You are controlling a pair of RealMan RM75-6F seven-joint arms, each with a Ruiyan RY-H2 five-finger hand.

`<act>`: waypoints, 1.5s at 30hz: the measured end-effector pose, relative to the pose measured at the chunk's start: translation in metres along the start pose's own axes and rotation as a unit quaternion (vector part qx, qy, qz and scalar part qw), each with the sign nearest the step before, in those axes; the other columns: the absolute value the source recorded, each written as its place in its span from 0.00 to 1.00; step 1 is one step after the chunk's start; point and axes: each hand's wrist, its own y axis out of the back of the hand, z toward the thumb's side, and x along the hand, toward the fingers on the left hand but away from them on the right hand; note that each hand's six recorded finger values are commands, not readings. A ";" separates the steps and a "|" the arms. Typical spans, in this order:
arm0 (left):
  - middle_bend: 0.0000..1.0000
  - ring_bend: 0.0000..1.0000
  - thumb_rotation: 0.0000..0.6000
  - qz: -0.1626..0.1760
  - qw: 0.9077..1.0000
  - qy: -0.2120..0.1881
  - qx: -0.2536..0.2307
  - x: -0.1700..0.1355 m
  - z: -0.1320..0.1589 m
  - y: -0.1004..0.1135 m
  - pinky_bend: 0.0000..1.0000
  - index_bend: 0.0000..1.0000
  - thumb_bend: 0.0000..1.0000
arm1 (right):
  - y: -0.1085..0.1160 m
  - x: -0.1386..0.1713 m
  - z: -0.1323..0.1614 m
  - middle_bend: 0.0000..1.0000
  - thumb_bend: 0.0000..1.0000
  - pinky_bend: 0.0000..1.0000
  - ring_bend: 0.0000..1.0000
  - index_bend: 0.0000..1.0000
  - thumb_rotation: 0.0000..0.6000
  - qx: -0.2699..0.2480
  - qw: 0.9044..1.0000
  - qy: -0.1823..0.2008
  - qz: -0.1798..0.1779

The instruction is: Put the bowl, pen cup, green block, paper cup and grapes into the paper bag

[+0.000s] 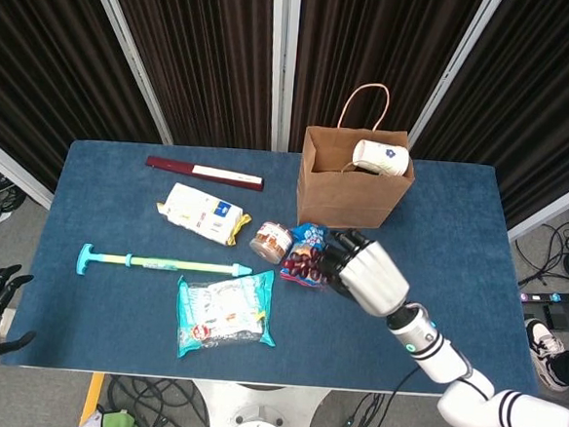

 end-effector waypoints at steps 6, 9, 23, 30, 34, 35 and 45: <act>0.23 0.15 1.00 -0.001 1.000 -0.004 0.003 0.002 0.004 0.001 0.20 0.27 0.00 | 0.056 -0.028 -0.030 0.58 0.49 0.44 0.33 0.70 1.00 0.010 0.998 -0.038 -0.058; 0.23 0.15 1.00 -0.002 1.000 -0.004 0.003 0.002 0.004 0.002 0.20 0.27 0.00 | 0.063 -0.043 -0.047 0.58 0.49 0.43 0.33 0.70 1.00 0.007 0.996 -0.071 -0.053; 0.23 0.15 1.00 -0.008 1.000 0.006 0.001 0.001 -0.001 0.000 0.20 0.27 0.00 | 0.036 -0.130 -0.125 0.55 0.48 0.40 0.31 0.63 1.00 -0.034 0.972 -0.234 0.003; 0.23 0.15 1.00 -0.012 1.000 0.010 -0.002 0.001 -0.004 -0.003 0.20 0.27 0.00 | 0.001 -0.155 -0.131 0.50 0.46 0.36 0.27 0.54 1.00 -0.033 0.959 -0.277 0.051; 0.23 0.15 1.00 -0.014 1.000 0.014 -0.004 0.001 -0.006 -0.004 0.20 0.27 0.00 | -0.019 -0.168 -0.125 0.48 0.46 0.35 0.26 0.51 1.00 -0.032 0.954 -0.288 0.072; 0.23 0.15 1.00 -0.014 1.000 0.015 -0.004 0.001 -0.007 -0.004 0.20 0.27 0.00 | -0.022 -0.169 -0.125 0.47 0.46 0.34 0.25 0.50 1.00 -0.029 0.954 -0.289 0.075; 0.23 0.15 1.00 -0.018 1.000 0.017 -0.007 0.000 -0.008 -0.006 0.20 0.27 0.00 | -0.045 -0.168 -0.125 0.29 0.42 0.18 0.08 0.22 1.00 0.005 0.948 -0.298 0.114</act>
